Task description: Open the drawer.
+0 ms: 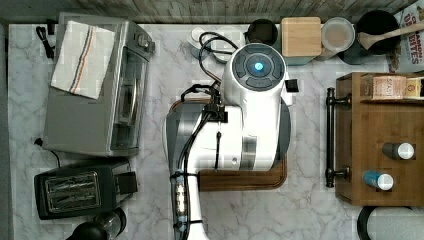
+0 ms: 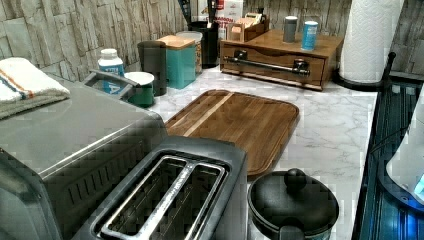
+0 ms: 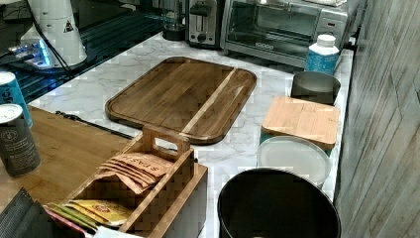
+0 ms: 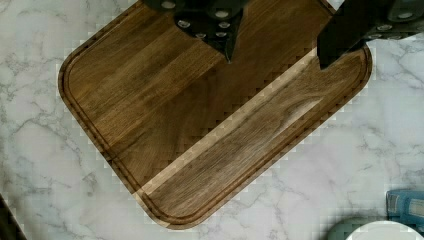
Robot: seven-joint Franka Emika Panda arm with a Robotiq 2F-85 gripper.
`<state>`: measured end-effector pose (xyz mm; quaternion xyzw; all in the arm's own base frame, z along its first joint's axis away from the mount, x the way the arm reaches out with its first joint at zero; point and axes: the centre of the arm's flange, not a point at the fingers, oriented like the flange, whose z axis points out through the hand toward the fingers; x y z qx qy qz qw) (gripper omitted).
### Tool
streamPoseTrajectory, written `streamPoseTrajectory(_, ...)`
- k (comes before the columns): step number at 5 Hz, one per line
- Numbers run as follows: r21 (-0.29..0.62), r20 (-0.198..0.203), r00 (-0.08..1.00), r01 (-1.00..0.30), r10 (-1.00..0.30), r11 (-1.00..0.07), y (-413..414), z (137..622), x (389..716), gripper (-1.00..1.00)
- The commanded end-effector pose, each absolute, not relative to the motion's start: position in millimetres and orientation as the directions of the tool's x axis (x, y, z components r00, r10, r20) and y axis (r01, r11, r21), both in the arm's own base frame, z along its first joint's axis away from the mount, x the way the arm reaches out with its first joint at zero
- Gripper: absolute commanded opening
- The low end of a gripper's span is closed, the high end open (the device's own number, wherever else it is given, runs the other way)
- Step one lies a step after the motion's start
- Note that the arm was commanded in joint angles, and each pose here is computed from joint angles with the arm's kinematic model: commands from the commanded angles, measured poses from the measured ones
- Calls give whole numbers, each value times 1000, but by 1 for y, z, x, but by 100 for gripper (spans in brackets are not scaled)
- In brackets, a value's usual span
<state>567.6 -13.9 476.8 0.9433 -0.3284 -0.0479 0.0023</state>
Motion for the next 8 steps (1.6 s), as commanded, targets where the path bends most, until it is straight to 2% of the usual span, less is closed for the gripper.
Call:
streamPoseTrajectory(1,30,-96,778,-621,-621,-783,-13,476,567,100)
streamPoseTrajectory(2,30,-96,778,-621,-621,-783,-13,476,567,100)
streamPoseTrajectory(3,27,-83,885,-457,-457,-889,-40,461,558,100)
streamPoseTrajectory(4,20,-67,939,-338,-338,-941,-77,449,549,100)
streamPoseTrajectory(6,-8,24,982,-186,-186,-983,-158,428,530,100)
streamPoseTrajectory(7,33,50,985,-167,-165,-985,-181,420,525,100)
streamPoseTrajectory(8,63,95,986,-143,-137,-988,-203,414,517,100)
